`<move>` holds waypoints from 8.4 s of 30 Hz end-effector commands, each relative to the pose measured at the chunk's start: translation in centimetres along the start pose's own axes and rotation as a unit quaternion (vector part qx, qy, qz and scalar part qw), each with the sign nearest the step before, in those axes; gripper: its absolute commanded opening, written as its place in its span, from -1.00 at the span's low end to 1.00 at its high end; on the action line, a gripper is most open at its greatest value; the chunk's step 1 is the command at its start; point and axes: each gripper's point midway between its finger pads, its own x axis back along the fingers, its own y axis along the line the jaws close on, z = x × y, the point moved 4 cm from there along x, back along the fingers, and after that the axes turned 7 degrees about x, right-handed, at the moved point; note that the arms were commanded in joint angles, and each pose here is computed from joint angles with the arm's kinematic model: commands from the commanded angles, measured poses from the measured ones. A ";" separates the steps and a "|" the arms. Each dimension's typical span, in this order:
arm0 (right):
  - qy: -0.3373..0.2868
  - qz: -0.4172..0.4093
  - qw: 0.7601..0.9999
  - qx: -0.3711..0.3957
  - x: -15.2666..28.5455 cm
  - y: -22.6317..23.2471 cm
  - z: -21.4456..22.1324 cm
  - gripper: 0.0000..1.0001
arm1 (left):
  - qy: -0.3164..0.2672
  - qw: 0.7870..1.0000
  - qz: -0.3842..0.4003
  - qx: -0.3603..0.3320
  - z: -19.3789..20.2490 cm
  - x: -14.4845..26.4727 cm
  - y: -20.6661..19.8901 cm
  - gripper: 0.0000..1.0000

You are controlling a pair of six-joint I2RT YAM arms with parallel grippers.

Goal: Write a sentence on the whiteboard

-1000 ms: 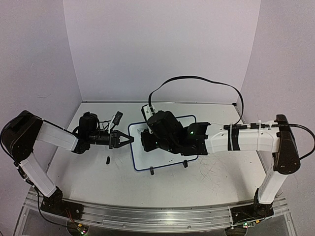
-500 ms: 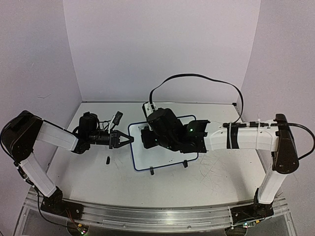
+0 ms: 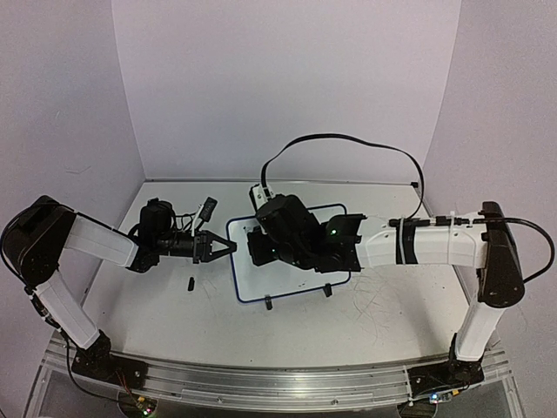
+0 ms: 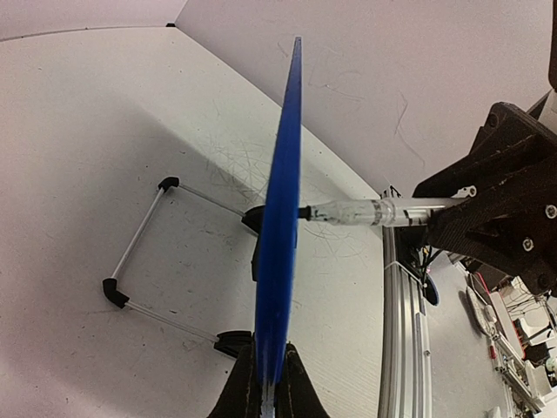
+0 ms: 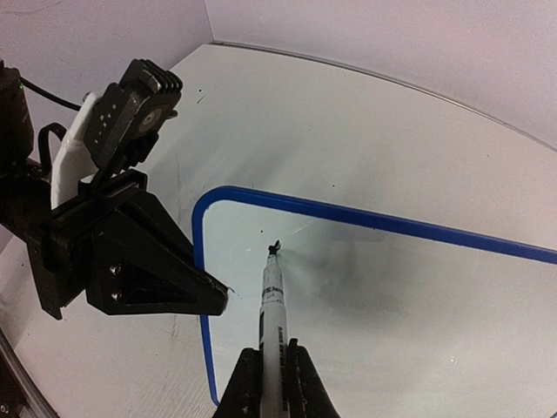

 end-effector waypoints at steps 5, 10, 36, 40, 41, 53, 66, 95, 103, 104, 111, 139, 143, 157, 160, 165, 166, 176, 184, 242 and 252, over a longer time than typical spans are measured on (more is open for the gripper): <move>-0.010 0.000 1.000 -0.010 -0.3 0.1 -1.3 -1.00 | -0.018 0.999 0.014 -0.034 -1.1 0.3 -1.4 -1.00; -0.008 -0.006 1.000 -0.009 -0.3 0.3 -1.3 -1.00 | -0.019 0.999 0.014 -0.036 -1.2 0.4 -1.5 -1.00; 0.021 -0.021 1.000 -0.003 -0.8 0.8 0.0 -1.00 | -0.020 0.999 0.014 -0.038 -1.2 0.5 -1.6 -1.00; 0.022 -0.018 1.000 -0.005 -0.7 0.7 0.1 -1.00 | -0.020 0.999 0.014 -0.039 -1.2 0.5 -1.6 -1.00; 0.023 -0.019 1.000 -0.005 -0.7 0.7 0.1 -1.00 | -0.020 0.999 0.014 -0.039 -1.2 0.5 -1.6 -1.00; 0.025 -0.003 1.000 -0.014 -0.1 -0.1 0.6 -1.00 | -0.019 0.999 0.014 -0.037 -1.1 0.5 -1.5 -1.00; 0.022 0.019 0.999 -0.026 0.5 -1.1 0.9 -1.00 | -0.018 0.999 0.014 -0.037 -1.1 0.4 -1.5 -1.00; 0.036 0.019 0.999 -0.028 1.1 -0.5 2.5 -1.00 | -0.017 0.999 0.017 -0.036 -1.0 0.4 -1.5 -1.00; 0.042 0.016 0.999 -0.029 1.1 -0.3 3.0 -1.00 | -0.017 0.999 0.017 -0.036 -1.0 0.5 -1.6 -1.00; 0.043 0.015 0.999 -0.029 1.1 -0.2 3.1 -1.00 | -0.017 0.999 0.017 -0.036 -1.0 0.5 -1.6 -1.00; 0.047 0.010 0.998 -0.028 1.0 0.1 3.3 -1.00 | -0.017 0.999 0.018 -0.036 -1.1 0.5 -1.6 -1.00; 0.049 -0.014 0.999 -0.010 0.1 1.7 2.9 -1.00 | -0.017 0.999 0.020 -0.036 -1.1 0.6 -1.9 -1.00; 0.048 -0.014 0.999 -0.007 -0.1 1.8 2.8 -1.00 | -0.017 0.999 0.020 -0.037 -1.1 0.6 -1.9 -1.00; 0.040 -0.016 0.999 0.000 -0.4 2.3 1.9 -1.00 | -0.018 0.999 0.021 -0.036 -1.1 0.6 -1.9 -1.00; 0.037 -0.015 0.999 0.000 -0.4 2.3 1.7 -1.00 | -0.018 0.999 0.021 -0.036 -1.1 0.6 -1.9 -1.00; 0.037 -0.020 0.999 0.000 -0.5 2.5 1.6 -1.00 | -0.018 0.999 0.019 -0.037 -1.1 0.7 -1.9 -1.00; 0.036 -0.022 0.999 -0.001 -0.3 2.5 1.4 -1.00 | -0.018 0.999 0.019 -0.037 -1.0 0.7 -1.9 -1.00; -0.019 -0.032 0.998 -0.041 5.4 -0.4 -0.2 -1.00 | -0.020 0.999 0.012 -0.036 -1.0 0.6 -1.6 -1.00; -0.004 -0.022 1.000 -0.004 3.5 -0.5 1.0 -1.00 | -0.019 0.999 0.008 -0.034 -1.0 0.5 -1.4 -1.00; 0.000 -0.009 1.000 0.011 0.9 -0.5 0.7 -1.00 | -0.014 0.999 -0.001 -0.037 -0.9 0.5 -1.1 -1.00; 0.003 0.003 1.000 0.005 0.8 -1.2 0.9 -1.00 | -0.012 0.999 -0.002 -0.035 -0.8 0.3 -0.8 -1.00</move>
